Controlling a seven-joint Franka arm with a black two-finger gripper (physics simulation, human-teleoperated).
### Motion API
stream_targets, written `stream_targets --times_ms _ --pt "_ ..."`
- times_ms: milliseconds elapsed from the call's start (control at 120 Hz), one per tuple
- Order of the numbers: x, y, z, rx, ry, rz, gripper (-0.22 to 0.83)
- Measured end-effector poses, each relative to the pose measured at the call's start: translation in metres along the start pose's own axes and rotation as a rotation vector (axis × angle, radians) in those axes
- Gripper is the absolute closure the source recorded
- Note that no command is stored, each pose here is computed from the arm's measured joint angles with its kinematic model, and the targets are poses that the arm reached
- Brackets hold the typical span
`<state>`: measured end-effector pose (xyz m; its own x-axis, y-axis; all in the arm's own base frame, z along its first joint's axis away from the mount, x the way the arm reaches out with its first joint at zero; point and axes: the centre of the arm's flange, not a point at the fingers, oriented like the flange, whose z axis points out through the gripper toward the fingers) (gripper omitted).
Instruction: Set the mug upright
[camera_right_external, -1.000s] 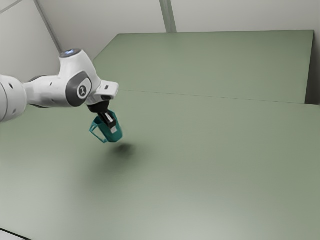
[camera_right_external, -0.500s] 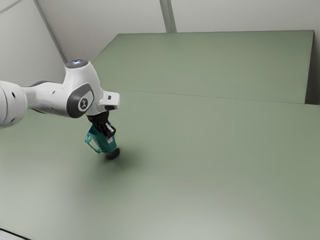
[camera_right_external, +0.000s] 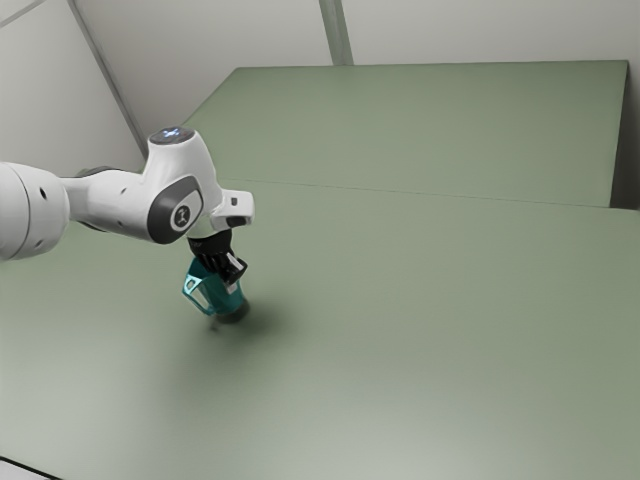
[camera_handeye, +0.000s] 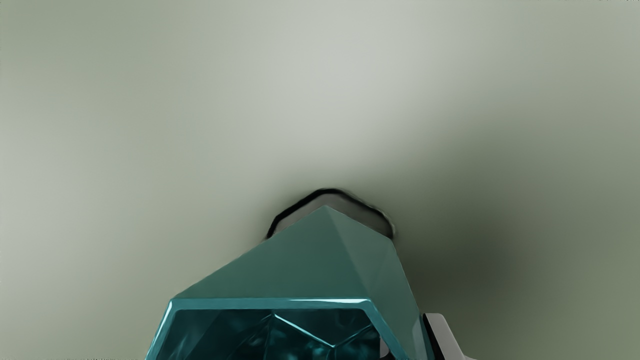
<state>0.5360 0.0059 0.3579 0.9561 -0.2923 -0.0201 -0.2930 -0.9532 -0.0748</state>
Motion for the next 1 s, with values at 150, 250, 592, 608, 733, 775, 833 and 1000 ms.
stream_targets --times_ms 150,250,592,608,733,775,833,1000 --pt "-0.001 -0.003 0.0 -0.004 0.002 -0.024 0.65" --pt "0.0 -0.003 0.0 -0.004 0.003 -0.03 0.58" --pt "0.002 -0.003 -0.01 -0.002 0.022 -0.046 0.32" --pt "0.003 -0.003 -0.011 -0.002 0.024 -0.047 0.31" --pt "0.007 -0.006 -0.025 -0.001 0.045 -0.057 0.26" --pt "0.012 -0.008 -0.035 -0.001 0.057 -0.062 0.25" --pt "0.02 -0.012 -0.053 -0.003 0.076 -0.073 0.23" --pt "0.047 -0.03 -0.12 -0.009 0.118 -0.109 0.14"
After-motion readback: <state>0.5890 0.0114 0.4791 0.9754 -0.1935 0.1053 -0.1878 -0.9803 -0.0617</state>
